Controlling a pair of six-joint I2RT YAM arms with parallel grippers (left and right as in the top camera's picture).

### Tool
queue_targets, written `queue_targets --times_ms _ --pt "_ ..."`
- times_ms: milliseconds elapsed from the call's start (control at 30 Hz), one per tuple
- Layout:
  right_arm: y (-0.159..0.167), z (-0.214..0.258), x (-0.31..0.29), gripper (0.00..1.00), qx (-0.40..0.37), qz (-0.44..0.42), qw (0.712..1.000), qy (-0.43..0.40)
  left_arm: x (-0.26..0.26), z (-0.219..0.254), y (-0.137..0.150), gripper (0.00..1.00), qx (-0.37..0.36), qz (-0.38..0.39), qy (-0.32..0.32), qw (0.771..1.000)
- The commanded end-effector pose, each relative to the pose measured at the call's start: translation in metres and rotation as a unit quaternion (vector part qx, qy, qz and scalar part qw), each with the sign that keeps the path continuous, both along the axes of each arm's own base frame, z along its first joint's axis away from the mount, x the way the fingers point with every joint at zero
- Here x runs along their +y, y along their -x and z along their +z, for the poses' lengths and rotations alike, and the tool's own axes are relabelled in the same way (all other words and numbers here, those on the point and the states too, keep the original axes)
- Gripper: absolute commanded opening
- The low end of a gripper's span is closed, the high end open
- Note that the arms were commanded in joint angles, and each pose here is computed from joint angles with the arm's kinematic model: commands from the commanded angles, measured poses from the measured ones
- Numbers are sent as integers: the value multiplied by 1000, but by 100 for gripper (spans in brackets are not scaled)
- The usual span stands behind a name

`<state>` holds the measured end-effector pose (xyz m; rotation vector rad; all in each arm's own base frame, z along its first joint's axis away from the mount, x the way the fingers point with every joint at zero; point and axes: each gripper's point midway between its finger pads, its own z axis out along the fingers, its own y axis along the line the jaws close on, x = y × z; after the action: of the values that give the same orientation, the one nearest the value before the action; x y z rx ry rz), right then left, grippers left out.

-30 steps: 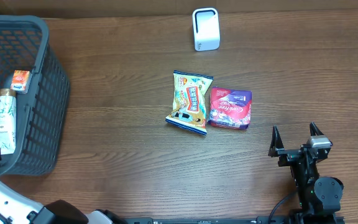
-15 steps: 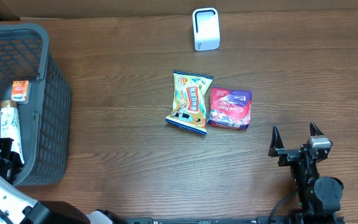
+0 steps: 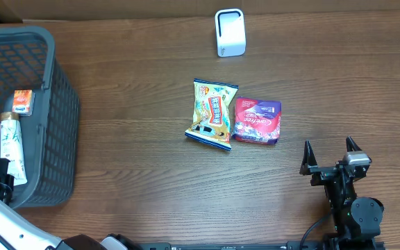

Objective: Scan the item barcode
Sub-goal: 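Search the basket and position the left gripper over the white bamboo-print tube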

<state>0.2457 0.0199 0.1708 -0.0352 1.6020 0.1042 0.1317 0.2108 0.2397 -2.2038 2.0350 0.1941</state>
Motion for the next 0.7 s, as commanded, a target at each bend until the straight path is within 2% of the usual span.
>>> queue_targets --times_ms 0,367,667 --pt "0 -1 1 100 -4 1 1000 1 5 3 9 4 13 24 -19 999" --pt "0 -1 1 100 -4 1 1000 1 16 3 35 4 11 93 -15 995" --pt "0 -1 1 100 -4 1 1000 1 20 5 36 4 7 99 -21 995"
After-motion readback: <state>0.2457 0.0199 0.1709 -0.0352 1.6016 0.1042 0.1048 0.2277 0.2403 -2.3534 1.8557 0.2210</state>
